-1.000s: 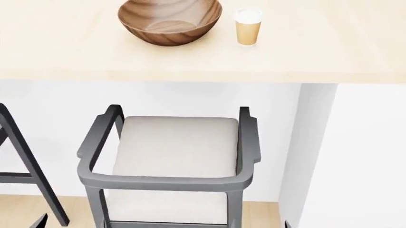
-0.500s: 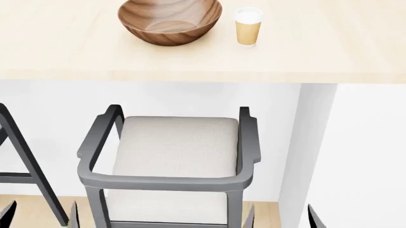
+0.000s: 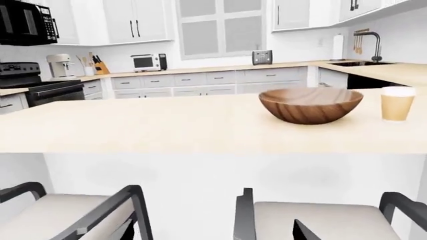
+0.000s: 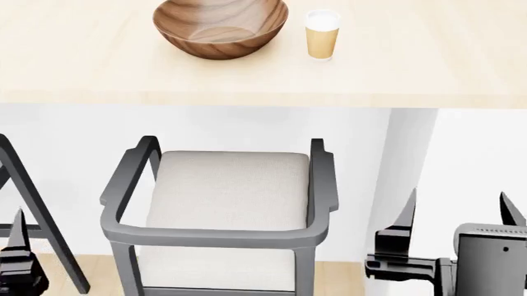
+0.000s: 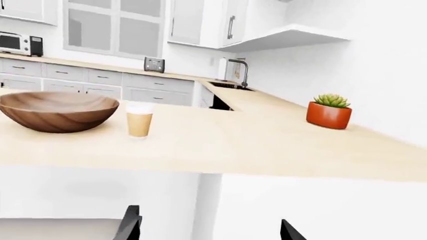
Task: Place the cup inside the bowl on the dining table and move the bowl to any counter.
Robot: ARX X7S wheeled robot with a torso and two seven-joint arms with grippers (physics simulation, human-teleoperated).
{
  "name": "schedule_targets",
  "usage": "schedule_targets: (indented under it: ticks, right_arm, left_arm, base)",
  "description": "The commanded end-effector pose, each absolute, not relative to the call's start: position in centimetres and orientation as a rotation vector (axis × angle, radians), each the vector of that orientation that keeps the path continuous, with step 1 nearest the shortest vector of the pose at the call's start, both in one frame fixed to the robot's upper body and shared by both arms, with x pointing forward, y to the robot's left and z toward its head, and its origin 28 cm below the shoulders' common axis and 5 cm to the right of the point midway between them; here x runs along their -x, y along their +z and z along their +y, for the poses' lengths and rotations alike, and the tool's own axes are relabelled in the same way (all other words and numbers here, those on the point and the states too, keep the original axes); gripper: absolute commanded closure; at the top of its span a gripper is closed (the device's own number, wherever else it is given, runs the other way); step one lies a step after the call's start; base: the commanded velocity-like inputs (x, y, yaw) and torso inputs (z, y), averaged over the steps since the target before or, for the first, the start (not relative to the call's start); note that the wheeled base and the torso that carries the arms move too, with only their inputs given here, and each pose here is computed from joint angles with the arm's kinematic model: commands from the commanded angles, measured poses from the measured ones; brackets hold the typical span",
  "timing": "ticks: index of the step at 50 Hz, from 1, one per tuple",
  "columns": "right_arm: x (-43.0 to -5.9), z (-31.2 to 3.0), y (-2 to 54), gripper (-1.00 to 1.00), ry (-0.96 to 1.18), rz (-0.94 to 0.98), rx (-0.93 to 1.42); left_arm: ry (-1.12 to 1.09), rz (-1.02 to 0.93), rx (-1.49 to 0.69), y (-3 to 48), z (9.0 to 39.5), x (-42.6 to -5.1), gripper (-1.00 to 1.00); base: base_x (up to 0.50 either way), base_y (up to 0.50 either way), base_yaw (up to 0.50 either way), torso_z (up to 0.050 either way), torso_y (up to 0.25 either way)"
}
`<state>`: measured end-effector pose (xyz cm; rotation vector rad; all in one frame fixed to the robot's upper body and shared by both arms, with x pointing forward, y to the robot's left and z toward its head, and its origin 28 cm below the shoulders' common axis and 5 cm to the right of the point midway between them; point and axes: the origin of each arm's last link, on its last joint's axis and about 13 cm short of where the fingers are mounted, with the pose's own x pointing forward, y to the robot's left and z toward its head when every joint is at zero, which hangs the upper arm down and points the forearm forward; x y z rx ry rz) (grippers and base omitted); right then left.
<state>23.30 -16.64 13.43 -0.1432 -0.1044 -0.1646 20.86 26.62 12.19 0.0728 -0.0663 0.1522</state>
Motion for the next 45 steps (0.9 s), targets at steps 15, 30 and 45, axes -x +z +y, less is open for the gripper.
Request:
schedule_targets:
  ticks: [15,30,45]
  right_arm:
    - [-23.0,-17.9,16.1,-1.0,-0.211,-0.086,0.188]
    - [-24.9,-19.7,22.5,-1.0,-0.174,-0.111,0.203]
    - [-30.7,-21.7,31.9,-1.0,-0.145,-0.111,0.202]
  left_arm:
    - [0.117,-0.11,-0.012,14.4,27.1,-21.7,-1.0]
    - [0.108,-0.151,-0.055,20.7,28.8,-24.0,-1.0]
    - [0.025,-0.168,-0.123,33.2,30.9,-30.2,-1.0]
  base:
    - [0.0,0.0,0.0,0.045,0.0]
    - [0.0,0.0,0.0,0.014,0.0]
    - [0.0,0.0,0.0,0.0,0.0]
